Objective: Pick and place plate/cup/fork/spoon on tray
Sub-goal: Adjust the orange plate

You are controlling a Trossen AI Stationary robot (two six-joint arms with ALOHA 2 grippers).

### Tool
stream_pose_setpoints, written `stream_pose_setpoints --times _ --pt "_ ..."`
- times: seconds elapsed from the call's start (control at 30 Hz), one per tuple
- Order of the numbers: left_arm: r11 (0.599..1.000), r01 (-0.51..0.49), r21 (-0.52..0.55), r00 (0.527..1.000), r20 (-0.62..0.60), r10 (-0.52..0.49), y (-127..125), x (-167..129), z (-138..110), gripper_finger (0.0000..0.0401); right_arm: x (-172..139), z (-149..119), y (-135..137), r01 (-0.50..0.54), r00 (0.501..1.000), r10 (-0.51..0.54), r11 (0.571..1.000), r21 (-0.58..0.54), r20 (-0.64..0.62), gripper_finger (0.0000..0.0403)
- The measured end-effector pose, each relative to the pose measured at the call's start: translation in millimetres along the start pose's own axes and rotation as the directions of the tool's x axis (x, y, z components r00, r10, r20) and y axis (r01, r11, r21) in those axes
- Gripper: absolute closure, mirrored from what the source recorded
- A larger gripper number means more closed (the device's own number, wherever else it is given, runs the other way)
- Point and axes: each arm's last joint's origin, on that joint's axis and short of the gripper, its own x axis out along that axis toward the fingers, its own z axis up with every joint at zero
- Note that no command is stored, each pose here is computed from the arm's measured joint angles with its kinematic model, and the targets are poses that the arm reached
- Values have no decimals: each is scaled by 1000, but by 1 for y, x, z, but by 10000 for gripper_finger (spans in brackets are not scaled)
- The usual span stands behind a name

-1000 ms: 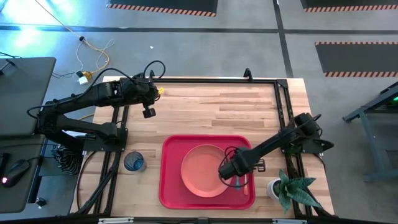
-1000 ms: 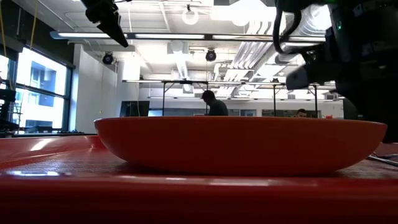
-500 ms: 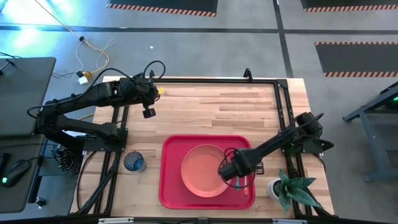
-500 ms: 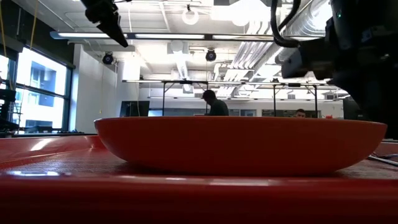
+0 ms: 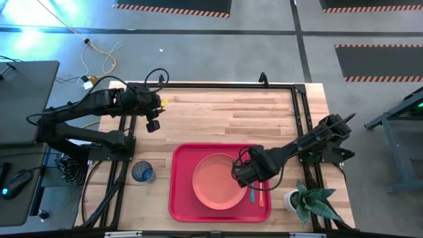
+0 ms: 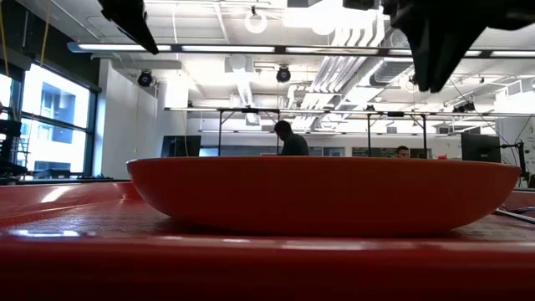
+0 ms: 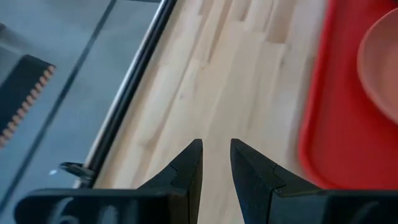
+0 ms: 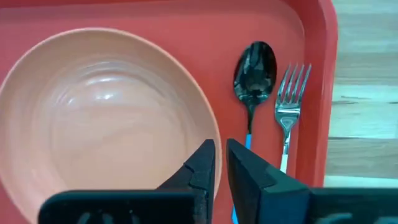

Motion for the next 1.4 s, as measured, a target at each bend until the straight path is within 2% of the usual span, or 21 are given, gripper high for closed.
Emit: stream_pose_setpoints --times 0.27,0.43,0.57,0.7,0.9,1.0,1.1,1.27,1.4 --pt "979 150 -134 989 11 -150 -6 -8 -5 327 -11 8 10 -50 999 52 990 -130 6 371" --pt "953 200 -227 978 -8 -208 -12 -8 -6 327 -14 23 19 -56 996 76 951 -305 53 371" --pt "921 210 -328 974 -9 -225 -16 -10 -6 327 -16 40 27 -50 996 81 884 -466 45 371" --pt "884 206 -420 973 -5 -230 -17 -10 -6 327 -21 56 36 -85 996 87 794 -602 -26 371" --pt "867 167 -469 983 11 -184 -16 -10 -4 327 -24 63 48 -245 969 145 649 -721 -199 363" --pt "854 163 -494 983 12 -181 -16 -10 -4 327 -25 57 53 -323 946 178 617 -718 -272 347" --pt "849 162 -503 983 11 -181 -16 -10 -4 327 -26 48 51 -329 942 174 654 -681 -289 327" --pt "849 163 -503 983 10 -182 -16 -10 -4 327 -28 28 45 -293 945 171 822 -488 -280 311" --pt "853 167 -495 982 9 -187 -16 -10 -5 327 -23 9 41 -236 959 155 901 -365 -237 311"
